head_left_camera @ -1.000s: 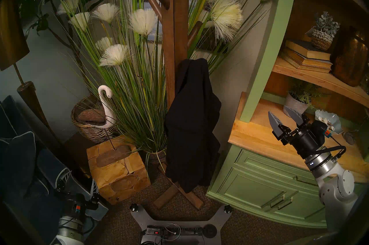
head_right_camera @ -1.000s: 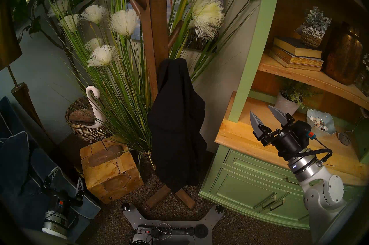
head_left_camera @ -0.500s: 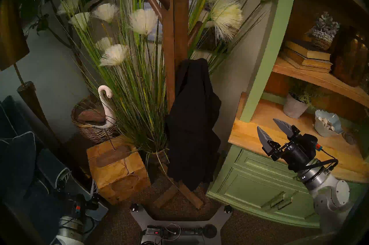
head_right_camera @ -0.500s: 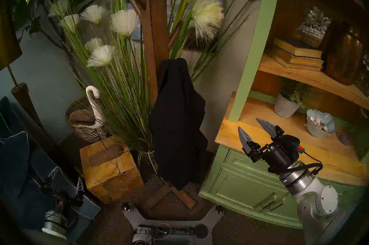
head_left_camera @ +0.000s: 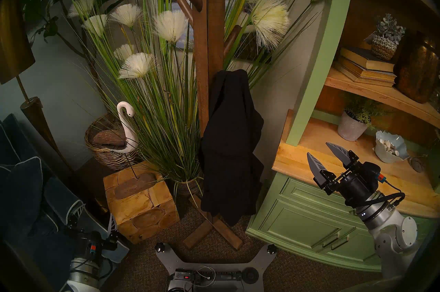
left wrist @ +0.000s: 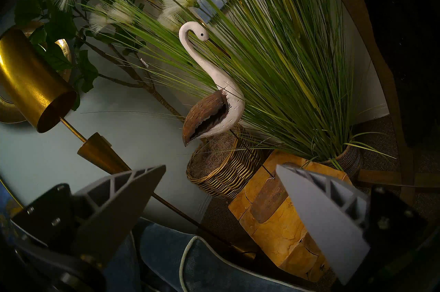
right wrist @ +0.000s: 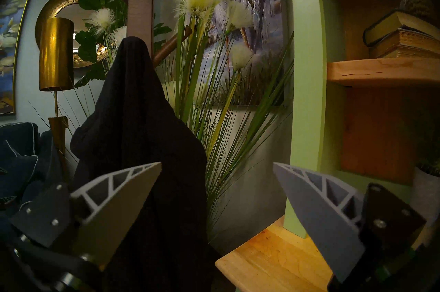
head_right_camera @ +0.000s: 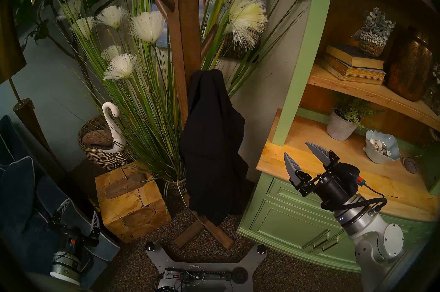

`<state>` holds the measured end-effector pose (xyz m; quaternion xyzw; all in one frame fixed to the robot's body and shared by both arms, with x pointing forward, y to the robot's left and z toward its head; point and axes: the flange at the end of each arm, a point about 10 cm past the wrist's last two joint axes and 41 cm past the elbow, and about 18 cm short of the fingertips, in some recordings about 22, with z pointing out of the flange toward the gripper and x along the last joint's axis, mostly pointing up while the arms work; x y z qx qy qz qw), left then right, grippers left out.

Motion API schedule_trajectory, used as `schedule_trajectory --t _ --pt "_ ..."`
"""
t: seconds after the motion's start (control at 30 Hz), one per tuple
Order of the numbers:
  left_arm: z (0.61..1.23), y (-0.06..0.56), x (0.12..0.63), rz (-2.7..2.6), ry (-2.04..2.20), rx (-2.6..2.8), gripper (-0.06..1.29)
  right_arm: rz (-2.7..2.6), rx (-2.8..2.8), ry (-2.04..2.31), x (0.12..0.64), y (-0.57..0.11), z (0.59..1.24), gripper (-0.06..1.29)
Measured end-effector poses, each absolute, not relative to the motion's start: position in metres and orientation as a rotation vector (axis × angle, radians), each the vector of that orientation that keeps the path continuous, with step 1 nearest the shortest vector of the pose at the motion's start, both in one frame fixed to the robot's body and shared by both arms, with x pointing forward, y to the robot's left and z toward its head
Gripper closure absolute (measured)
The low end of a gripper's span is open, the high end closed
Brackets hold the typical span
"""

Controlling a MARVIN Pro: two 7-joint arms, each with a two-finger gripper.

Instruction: Pick up jacket and place on coat hanger

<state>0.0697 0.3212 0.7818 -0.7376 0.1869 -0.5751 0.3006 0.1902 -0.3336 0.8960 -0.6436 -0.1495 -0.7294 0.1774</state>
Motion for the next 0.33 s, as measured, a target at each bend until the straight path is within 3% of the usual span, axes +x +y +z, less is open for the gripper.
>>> schedule_trajectory --t 0.33 --pt "0.7818 0.3212 0.0697 -1.526 0.496 -1.957 -0.03 -2.064 -1.814 -0.425 0.1899 -0.3337 0.8965 0.02"
